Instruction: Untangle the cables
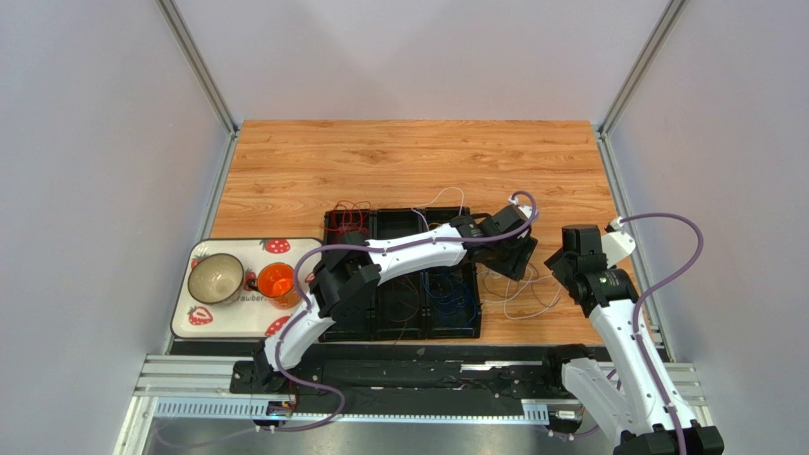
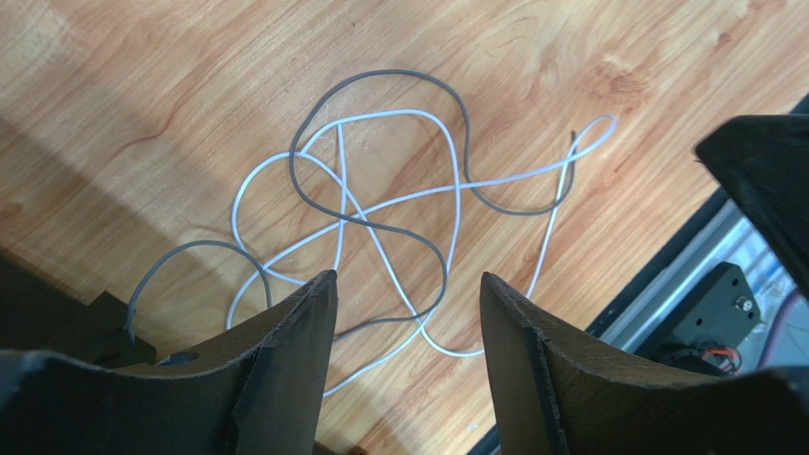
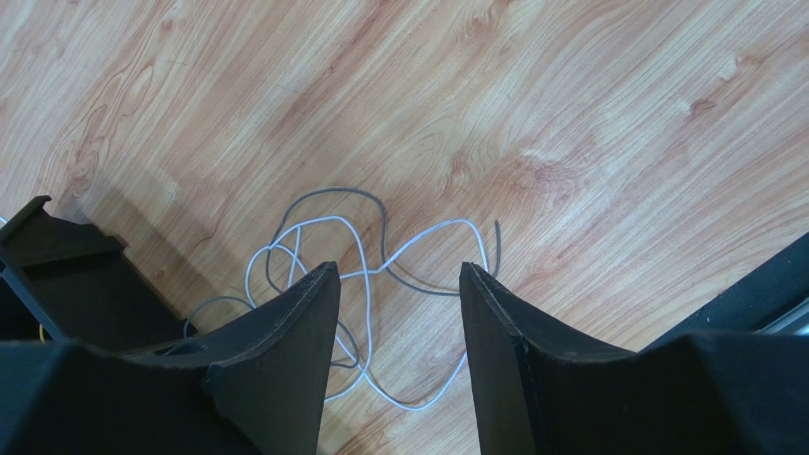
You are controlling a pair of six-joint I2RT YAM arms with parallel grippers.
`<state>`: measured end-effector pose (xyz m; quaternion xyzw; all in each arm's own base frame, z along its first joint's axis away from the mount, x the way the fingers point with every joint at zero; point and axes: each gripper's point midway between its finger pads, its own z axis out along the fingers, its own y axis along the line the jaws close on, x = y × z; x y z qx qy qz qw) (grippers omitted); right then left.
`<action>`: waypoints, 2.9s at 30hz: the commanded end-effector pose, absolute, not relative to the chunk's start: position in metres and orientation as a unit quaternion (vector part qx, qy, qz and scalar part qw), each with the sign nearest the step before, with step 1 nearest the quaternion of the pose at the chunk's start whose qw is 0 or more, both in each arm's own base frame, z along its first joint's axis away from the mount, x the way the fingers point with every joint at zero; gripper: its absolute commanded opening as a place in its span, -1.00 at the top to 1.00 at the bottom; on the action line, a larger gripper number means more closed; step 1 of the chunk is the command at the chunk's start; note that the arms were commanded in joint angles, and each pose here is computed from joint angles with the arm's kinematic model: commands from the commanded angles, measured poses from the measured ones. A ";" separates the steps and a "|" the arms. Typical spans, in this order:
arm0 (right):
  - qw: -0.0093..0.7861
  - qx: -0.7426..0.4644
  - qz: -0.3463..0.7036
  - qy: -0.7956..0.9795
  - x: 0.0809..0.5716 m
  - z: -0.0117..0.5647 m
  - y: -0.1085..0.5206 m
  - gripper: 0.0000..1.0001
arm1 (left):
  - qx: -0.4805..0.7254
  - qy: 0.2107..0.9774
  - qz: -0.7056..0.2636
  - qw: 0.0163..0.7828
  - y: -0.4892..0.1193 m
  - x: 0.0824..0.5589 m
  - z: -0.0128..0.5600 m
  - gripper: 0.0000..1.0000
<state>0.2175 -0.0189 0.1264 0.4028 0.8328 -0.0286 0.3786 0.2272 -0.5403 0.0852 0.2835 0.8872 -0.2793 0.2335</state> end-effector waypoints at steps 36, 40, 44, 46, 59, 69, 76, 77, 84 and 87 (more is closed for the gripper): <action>0.394 0.396 -0.001 0.829 0.222 0.127 -0.018 -0.05 | 0.290 0.881 -0.312 0.206 -0.578 0.207 0.064 0.50; 0.394 0.394 0.000 0.830 0.222 0.126 -0.017 -0.04 | 0.292 0.878 -0.318 0.207 -0.577 0.204 0.075 1.00; 0.396 0.393 0.001 0.830 0.221 0.127 -0.018 -0.04 | 0.296 0.872 -0.317 0.228 -0.566 0.206 0.109 1.00; 0.397 0.393 0.004 0.830 0.220 0.128 -0.017 -0.04 | 0.293 0.868 -0.315 0.248 -0.558 0.209 0.130 1.00; 0.377 0.381 0.043 0.843 0.219 0.119 0.000 0.03 | 0.287 0.854 -0.328 0.283 -0.528 0.209 0.193 1.00; 0.375 0.367 0.065 0.849 0.223 0.117 0.009 0.01 | 0.281 0.840 -0.342 0.313 -0.509 0.205 0.240 1.00; 0.366 0.343 0.094 0.860 0.227 0.108 0.022 0.07 | 0.278 0.832 -0.338 0.342 -0.492 0.206 0.269 1.00; 0.367 0.342 0.097 0.859 0.228 0.109 0.022 0.07 | 0.276 0.831 -0.335 0.348 -0.489 0.209 0.272 1.00; 0.382 0.329 0.129 0.854 0.236 0.121 0.032 0.08 | 0.274 0.835 -0.326 0.349 -0.480 0.207 0.268 1.00; 0.389 0.330 0.138 0.849 0.238 0.129 0.034 0.09 | 0.272 0.835 -0.326 0.349 -0.478 0.206 0.266 1.00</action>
